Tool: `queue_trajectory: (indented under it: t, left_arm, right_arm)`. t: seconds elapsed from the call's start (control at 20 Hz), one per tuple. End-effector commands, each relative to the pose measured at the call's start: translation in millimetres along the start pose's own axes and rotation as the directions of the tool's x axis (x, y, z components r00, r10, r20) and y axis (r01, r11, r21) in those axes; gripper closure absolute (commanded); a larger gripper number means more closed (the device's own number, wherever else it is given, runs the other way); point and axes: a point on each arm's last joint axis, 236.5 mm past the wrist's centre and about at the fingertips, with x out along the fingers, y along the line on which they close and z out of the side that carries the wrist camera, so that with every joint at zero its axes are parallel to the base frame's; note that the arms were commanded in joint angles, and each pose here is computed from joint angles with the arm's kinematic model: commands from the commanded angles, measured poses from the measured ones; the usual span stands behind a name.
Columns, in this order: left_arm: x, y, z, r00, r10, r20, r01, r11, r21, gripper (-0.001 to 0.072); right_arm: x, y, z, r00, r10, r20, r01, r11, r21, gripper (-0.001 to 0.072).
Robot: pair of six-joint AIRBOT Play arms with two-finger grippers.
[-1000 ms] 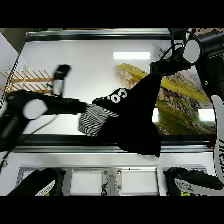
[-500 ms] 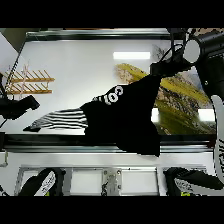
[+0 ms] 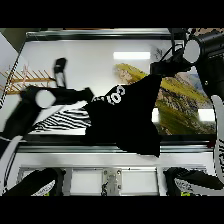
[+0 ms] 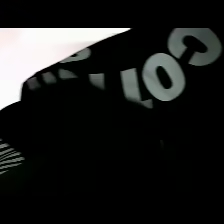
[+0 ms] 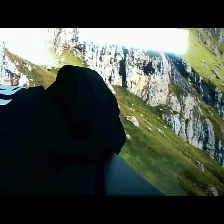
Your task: Fold the clothes and pants, and hang the long-sleeved shirts on hangers.
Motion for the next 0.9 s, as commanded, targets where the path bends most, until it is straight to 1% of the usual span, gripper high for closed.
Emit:
queue_trajectory:
  t: [0.0,0.15,0.6,0.85]
  left_arm:
    - [36.6,-101.1,-24.5,0.991,-0.124,0.041,0.121,0.989,0.081,0.0047]
    - [60.1,-133.7,-20.2,0.993,-0.119,0.022,0.114,0.982,0.15,0.0047]
    - [88.0,-179.6,28.5,0.987,-0.15,0.057,0.14,0.979,0.15,0.0046]
    - [102.4,-183.7,31.3,0.991,-0.13,0.034,0.124,0.98,0.157,0.0046]
  right_arm:
    - [0.1,0.7,-0.3,1.0,0.001,-0.001,-0.001,1.0,0.006,0.0692]
    - [0.1,0.7,-0.4,1.0,0.001,-0.001,-0.001,1.0,0.006,0.0693]
    - [0.2,0.7,-0.2,1.0,0.001,-0.001,-0.001,1.0,0.006,0.0693]
    - [0.1,0.7,-0.2,1.0,0.001,-0.001,-0.001,1.0,0.006,0.0692]
